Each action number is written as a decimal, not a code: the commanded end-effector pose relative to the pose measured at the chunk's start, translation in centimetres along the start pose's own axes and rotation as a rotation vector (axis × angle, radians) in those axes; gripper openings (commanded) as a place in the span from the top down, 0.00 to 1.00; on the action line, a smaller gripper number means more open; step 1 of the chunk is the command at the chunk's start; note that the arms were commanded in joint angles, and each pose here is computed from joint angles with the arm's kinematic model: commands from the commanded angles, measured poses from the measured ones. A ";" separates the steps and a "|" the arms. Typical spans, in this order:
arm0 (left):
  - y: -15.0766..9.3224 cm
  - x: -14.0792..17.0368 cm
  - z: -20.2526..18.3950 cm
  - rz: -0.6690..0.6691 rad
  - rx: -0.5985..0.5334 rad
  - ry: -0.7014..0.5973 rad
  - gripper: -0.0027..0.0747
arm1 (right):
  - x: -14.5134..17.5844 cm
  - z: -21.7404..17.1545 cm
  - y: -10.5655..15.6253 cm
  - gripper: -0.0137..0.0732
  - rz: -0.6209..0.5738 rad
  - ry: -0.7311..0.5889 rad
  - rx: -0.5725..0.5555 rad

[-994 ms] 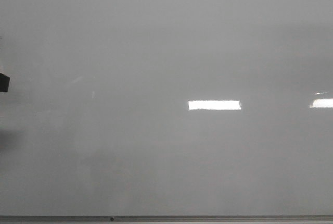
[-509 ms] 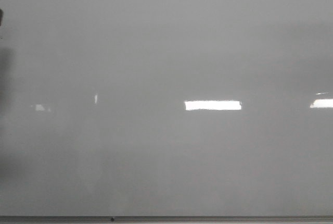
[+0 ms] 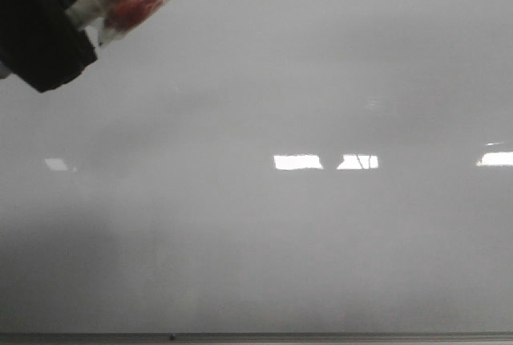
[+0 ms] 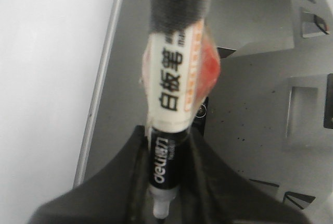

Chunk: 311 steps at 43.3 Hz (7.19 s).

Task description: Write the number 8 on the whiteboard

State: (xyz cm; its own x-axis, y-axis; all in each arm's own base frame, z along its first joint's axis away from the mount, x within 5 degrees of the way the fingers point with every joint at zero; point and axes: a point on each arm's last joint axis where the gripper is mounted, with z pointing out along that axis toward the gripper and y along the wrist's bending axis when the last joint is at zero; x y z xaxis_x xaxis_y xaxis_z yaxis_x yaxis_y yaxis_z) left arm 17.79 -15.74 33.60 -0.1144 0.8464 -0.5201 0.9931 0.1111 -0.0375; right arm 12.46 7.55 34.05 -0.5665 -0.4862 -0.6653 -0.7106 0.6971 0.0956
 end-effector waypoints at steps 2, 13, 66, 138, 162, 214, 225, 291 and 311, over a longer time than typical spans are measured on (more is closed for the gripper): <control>-1.6 -1.7 -1.2 0.076 0.043 -0.076 0.99 | -3.0 -0.7 1.7 0.20 -0.118 -0.061 -0.169; -2.3 -2.1 -0.9 0.108 0.062 -0.075 0.99 | -8.1 0.2 3.3 0.20 -0.253 -0.127 -0.345; -1.3 -2.6 -1.0 0.008 -0.046 -0.129 0.25 | -12.0 5.8 5.7 0.91 -0.356 -0.093 -0.435; -13.4 13.7 -5.0 -0.470 -1.015 -1.120 0.99 | -11.1 20.7 -5.0 0.91 0.071 -0.181 0.023; -13.4 13.8 -4.9 -0.471 -1.011 -1.117 0.99 | -4.7 23.0 -5.2 0.91 0.137 -0.035 0.077; -13.4 13.8 -4.9 -0.471 -1.011 -1.117 0.99 | -13.4 16.7 -6.0 0.91 0.114 -0.335 0.070; -13.1 13.0 -4.3 -0.456 -0.901 -1.009 0.99 | -13.6 12.3 0.0 0.91 -0.315 -0.255 -0.046; -4.0 3.4 -1.8 0.062 -0.349 -0.386 0.99 | -15.7 6.2 8.9 0.25 -0.729 -0.240 -0.239; 2.2 8.9 -5.6 -0.670 -0.799 -0.507 0.99 | -8.4 -1.8 -0.6 0.37 -0.136 -0.419 0.148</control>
State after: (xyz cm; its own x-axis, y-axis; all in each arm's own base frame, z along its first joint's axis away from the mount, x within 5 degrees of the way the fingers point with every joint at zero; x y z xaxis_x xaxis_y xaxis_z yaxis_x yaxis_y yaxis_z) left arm 17.89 -6.44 32.35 -0.4351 0.3626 -0.8241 0.5598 0.8259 0.0678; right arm 18.18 12.62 39.86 -0.2285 -0.5118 -0.8281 -0.7895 0.5951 -0.1500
